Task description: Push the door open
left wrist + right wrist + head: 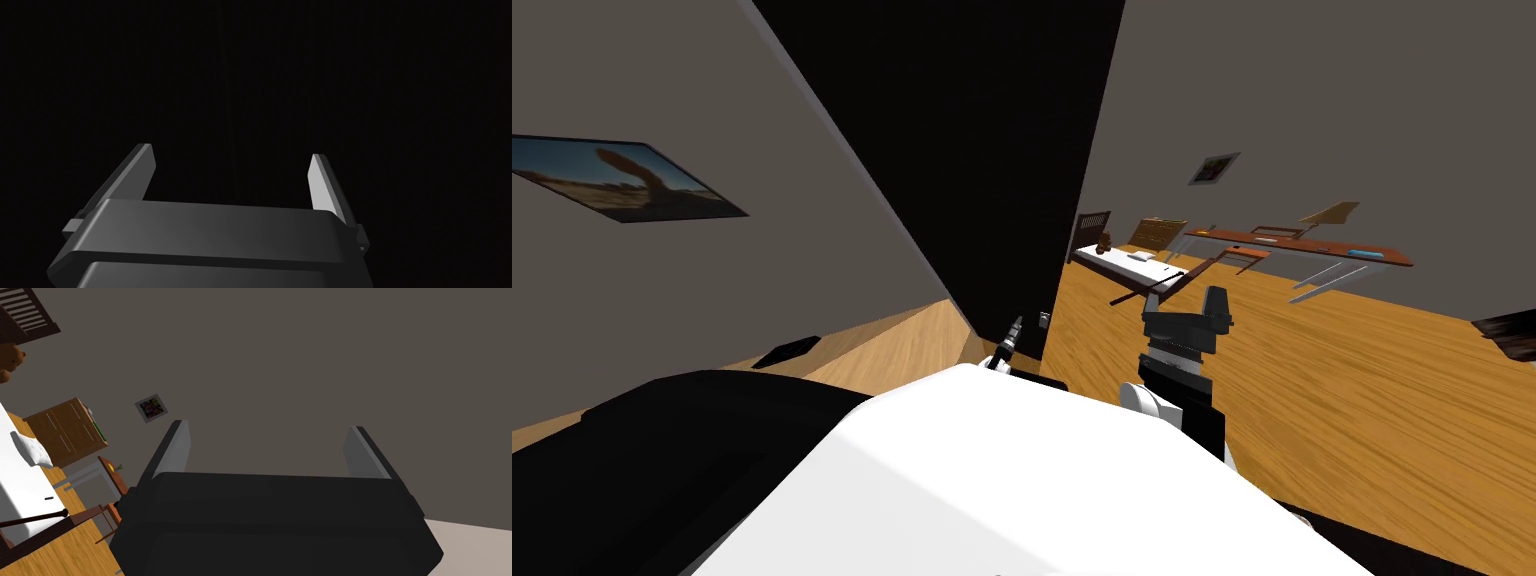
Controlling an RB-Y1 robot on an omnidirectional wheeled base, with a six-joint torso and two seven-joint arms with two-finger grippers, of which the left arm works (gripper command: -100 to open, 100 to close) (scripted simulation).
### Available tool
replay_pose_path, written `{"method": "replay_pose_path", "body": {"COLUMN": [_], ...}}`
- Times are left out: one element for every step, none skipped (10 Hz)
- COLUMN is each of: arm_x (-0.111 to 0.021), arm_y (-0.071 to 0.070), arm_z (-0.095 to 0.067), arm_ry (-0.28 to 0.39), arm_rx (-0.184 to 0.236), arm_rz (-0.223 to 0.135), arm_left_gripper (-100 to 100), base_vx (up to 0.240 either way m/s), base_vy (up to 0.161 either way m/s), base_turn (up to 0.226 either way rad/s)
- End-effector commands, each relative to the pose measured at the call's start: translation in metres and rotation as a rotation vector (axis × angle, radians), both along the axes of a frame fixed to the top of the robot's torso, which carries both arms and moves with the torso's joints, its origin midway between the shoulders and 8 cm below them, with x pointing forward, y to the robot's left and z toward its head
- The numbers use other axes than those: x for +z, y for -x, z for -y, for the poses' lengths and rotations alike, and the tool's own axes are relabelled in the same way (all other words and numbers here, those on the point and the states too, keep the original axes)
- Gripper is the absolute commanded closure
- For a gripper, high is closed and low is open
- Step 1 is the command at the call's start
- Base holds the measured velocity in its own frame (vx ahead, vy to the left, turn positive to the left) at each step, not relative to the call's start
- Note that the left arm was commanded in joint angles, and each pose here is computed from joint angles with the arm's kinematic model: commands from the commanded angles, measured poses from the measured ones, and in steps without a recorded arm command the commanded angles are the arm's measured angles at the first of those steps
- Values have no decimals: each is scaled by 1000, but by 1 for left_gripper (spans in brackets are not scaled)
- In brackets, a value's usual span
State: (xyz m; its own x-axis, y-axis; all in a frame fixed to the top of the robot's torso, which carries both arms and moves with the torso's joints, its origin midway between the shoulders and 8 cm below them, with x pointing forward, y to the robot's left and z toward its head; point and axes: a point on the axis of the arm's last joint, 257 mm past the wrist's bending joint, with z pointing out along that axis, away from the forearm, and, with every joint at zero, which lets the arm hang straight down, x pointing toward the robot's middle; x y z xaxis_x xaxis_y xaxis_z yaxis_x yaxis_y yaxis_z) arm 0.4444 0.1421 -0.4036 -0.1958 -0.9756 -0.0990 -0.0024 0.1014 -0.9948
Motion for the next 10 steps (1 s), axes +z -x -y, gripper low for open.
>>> {"method": "replay_pose_path", "body": {"arm_x": [0, 1, 1, 2, 2, 4, 5, 7, 8, 9], "arm_y": [-4, -7, -9, -11, -13, -16, -17, -19, -20, -21], "arm_z": [-2, -1, 0, 2, 6, 13, 18, 28, 34, 41], "arm_ry": [-4, -2, 1, 5, 12, 25, 34, 51, 63, 74], "arm_rx": [3, 7, 9, 11, 13, 15, 16, 17, 17, 17], "arm_rz": [2, 3, 4, 5, 5, 6, 6, 5, 5, 4], "arm_left_gripper": [-100, -100, -100, -100, -100, -100, -100, -100, -100, -100], "base_vx": [-107, -130, -128, -110, -94, -126, -141, -142, -149, -168], "base_vy": [100, 105, 86, 58, 31, 21, 4, -29, -62, -101], "base_turn": [2, 5, -1, 1, 2, 5, 1, 1, 0, 1]}}
